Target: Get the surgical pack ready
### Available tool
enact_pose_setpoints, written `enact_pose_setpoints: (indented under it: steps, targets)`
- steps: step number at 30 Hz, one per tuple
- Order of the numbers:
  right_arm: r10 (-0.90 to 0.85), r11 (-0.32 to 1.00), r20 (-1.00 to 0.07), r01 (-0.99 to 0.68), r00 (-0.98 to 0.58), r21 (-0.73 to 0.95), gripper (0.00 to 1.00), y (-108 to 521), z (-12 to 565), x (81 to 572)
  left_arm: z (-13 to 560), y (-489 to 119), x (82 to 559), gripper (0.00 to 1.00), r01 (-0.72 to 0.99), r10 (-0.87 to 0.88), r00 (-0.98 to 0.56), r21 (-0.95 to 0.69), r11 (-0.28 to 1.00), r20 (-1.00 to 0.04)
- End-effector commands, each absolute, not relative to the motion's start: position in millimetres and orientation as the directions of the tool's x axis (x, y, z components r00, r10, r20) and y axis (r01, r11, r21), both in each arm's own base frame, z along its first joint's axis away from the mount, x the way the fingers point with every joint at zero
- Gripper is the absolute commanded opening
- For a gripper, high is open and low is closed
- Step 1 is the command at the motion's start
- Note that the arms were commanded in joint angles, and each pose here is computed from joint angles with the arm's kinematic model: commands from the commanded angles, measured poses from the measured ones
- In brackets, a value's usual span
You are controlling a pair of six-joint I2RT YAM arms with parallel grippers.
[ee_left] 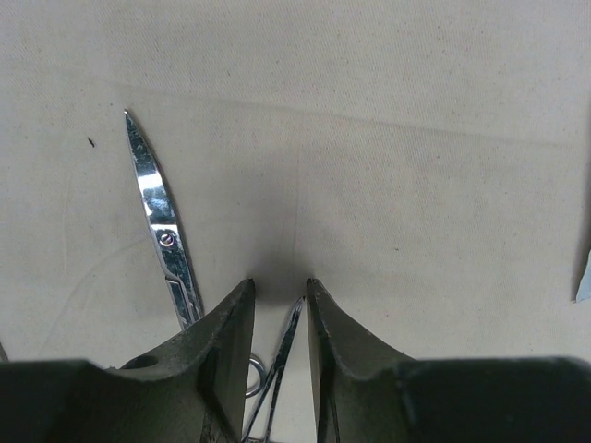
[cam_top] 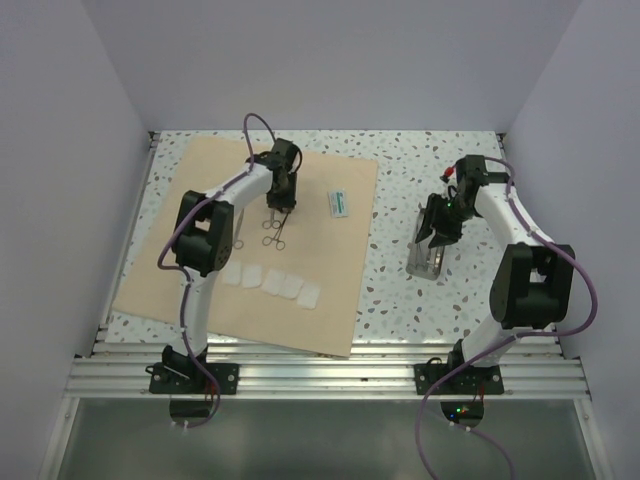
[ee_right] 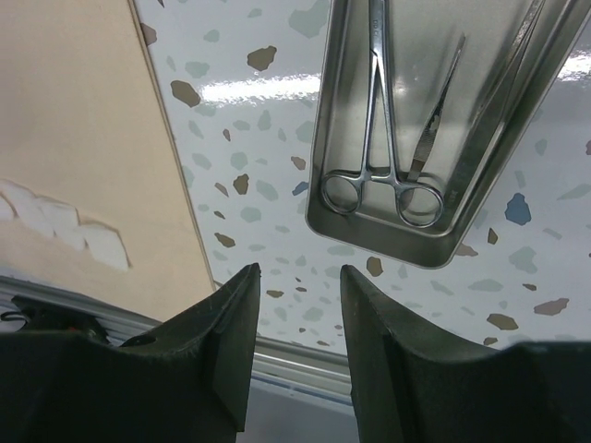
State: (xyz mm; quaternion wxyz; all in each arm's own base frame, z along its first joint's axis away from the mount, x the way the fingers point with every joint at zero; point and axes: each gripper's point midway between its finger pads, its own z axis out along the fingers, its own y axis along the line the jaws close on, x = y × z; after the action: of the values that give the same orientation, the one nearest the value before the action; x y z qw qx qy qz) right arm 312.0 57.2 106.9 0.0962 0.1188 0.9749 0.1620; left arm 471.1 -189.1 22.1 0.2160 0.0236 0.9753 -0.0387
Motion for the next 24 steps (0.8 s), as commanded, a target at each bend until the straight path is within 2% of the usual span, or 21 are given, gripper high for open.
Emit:
enact_pose_setpoints:
  steps: [1,13,17,19,24]
  targets:
    - [0.247,0.913,-0.176,0.168,-0.953,0.370,0.44,64.6,115.4,319.1,24.9,-190.5,464.8,0.32,0.089,0.060,-0.900,-0.048,0.995,-0.432]
    - [0.247,0.912,-0.177,0.166,-0.953,0.375,0.45,65.4,115.9,318.6,8.8,-190.2,449.2,0.26,0.098,0.081,-0.912,-0.020,0.995,-0.402]
    - [0.248,0.913,-0.176,0.169,-0.953,0.372,0.45,64.9,115.6,319.5,10.6,-190.1,451.2,0.15,0.099,0.083,-0.908,-0.018,0.995,-0.411]
    - [0.231,0.914,-0.178,0.151,-0.956,0.377,0.45,75.0,115.2,320.1,13.1,-190.4,452.8,0.00,0.101,0.085,-0.905,-0.018,0.995,-0.418]
    - [0.192,0.887,-0.234,0.067,-0.953,0.457,0.45,123.3,121.7,333.7,29.1,-188.5,454.9,0.00,0.099,0.086,-0.898,-0.008,0.995,-0.431]
